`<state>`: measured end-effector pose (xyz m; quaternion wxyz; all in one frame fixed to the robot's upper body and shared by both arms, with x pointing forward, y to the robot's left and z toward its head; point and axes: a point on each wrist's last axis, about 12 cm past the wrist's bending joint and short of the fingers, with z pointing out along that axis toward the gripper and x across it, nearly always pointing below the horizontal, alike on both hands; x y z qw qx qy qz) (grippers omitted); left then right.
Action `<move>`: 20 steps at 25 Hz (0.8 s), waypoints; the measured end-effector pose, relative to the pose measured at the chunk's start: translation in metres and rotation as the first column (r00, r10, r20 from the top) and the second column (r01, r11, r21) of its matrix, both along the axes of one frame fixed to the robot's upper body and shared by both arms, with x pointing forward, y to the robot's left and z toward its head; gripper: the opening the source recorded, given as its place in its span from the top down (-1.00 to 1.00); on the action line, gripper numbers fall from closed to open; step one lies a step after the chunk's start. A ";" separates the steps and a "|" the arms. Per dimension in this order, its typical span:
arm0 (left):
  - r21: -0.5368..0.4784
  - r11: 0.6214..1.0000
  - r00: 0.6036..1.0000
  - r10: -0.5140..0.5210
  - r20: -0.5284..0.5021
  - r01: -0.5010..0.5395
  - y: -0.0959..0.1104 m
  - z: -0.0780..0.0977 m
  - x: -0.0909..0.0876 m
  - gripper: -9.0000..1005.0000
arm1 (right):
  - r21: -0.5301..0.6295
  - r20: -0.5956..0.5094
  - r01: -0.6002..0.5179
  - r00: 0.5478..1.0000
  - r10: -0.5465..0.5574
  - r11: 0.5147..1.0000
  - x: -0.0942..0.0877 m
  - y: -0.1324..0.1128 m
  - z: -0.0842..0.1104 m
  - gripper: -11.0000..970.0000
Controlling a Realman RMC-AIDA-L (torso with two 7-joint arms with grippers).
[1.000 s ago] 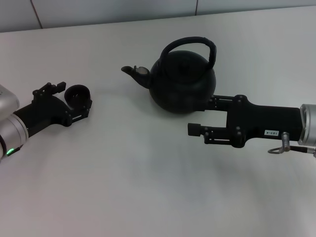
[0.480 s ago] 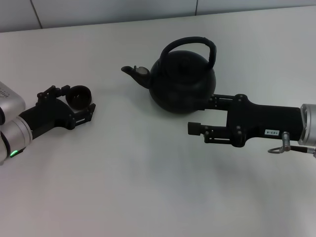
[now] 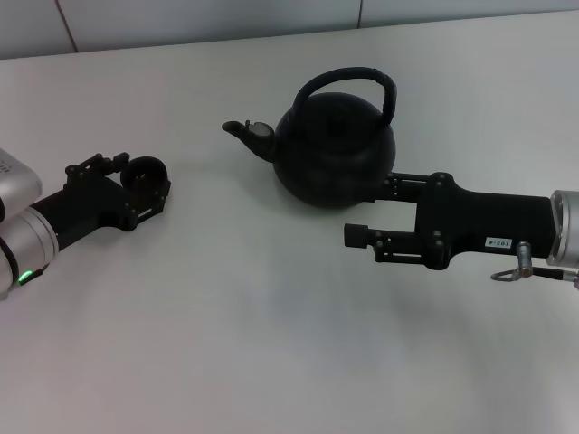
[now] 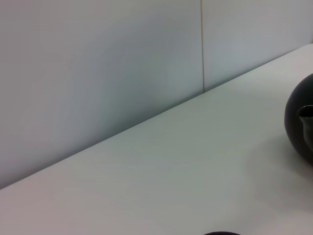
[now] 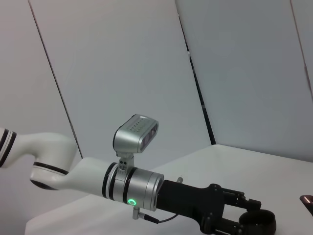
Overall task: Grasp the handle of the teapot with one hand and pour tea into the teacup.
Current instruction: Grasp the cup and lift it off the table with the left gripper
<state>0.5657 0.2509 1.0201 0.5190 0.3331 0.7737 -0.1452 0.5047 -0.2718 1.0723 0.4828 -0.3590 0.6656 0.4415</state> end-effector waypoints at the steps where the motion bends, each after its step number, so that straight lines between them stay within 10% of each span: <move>1: 0.001 1.000 1.000 -0.001 0.001 0.001 0.000 0.000 0.000 -0.52 | 0.000 0.000 0.000 1.000 0.000 1.000 0.000 0.000 0.000 -0.44; 20: 0.018 0.993 0.993 -0.115 0.018 0.115 -0.022 0.005 0.000 -0.38 | 0.000 -0.002 0.002 1.000 -0.002 1.000 -0.001 -0.001 -0.001 -0.43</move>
